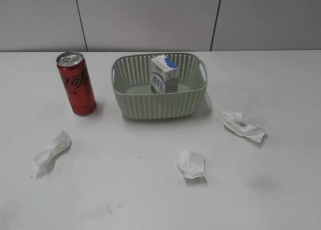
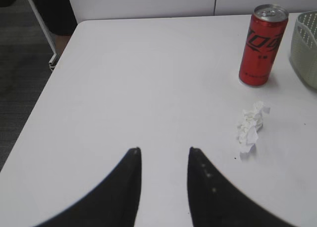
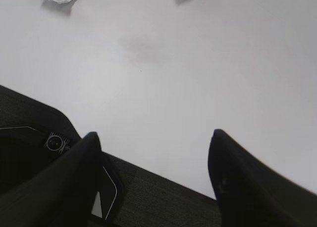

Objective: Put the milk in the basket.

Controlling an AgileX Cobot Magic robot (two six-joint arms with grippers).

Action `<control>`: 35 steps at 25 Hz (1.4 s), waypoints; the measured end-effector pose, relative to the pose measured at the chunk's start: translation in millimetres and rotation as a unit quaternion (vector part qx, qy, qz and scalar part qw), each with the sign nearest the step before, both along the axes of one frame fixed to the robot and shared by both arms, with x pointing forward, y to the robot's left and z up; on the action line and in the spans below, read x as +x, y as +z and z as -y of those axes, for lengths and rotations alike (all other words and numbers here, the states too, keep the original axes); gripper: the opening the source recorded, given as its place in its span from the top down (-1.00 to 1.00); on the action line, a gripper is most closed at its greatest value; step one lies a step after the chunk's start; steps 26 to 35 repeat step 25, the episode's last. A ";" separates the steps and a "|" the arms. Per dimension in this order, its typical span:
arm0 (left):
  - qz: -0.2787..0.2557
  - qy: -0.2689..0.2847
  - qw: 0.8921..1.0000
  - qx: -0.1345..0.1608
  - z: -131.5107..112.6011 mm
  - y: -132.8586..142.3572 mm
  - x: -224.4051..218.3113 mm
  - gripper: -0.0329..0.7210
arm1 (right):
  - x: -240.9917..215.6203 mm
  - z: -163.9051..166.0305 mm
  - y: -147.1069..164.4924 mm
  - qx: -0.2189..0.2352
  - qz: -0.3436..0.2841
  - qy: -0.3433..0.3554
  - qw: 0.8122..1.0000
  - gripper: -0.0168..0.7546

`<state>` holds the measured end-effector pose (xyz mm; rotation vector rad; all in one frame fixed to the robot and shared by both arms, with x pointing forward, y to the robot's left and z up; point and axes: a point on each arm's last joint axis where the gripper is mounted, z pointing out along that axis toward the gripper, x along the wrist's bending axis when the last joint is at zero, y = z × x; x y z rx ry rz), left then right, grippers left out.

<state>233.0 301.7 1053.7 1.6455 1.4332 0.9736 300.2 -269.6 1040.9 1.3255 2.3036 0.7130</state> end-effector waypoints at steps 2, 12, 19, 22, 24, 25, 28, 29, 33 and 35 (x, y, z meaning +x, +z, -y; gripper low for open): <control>0.000 0.000 1.000 0.000 0.0 0.0 0.0 0.28 | -1.5 1.1 1.0 0.005 0.006 -0.001 1.000 -0.26; 0.000 0.000 1.000 0.000 0.0 0.0 0.0 0.28 | -25.6 30.1 11.6 0.050 0.101 -0.163 0.980 -0.13; 0.000 0.000 1.000 0.000 0.0 0.0 0.0 0.28 | -55.4 39.7 15.3 0.066 0.192 -0.273 0.940 -0.12; 0.000 0.000 1.000 0.000 0.0 0.0 0.0 0.28 | -66.0 40.0 15.3 0.074 0.224 -0.277 0.931 -0.12; 0.000 0.000 1.000 0.000 0.0 0.1 0.0 0.28 | -67.7 40.3 15.3 0.075 0.229 -0.277 0.930 -0.12; 0.000 0.000 1.000 0.000 0.0 0.0 0.0 0.28 | -67.9 40.3 15.2 0.075 0.229 -0.277 0.930 -0.12; 0.000 0.000 1.000 0.000 0.0 0.0 0.0 0.28 | -67.9 40.3 15.2 0.075 0.229 -0.277 0.930 -0.12; 0.000 0.000 1.000 0.000 0.0 0.0 0.0 0.28 | -67.9 40.3 15.2 0.075 0.229 -0.277 0.930 -0.12; 0.000 0.000 1.000 0.000 0.0 0.0 0.0 0.28 | -67.9 40.3 15.2 0.075 0.229 -0.277 0.930 -0.12; 0.000 0.000 1.000 0.000 0.0 0.0 0.0 0.28 | -67.9 40.3 15.2 0.075 0.229 -0.277 0.930 -0.12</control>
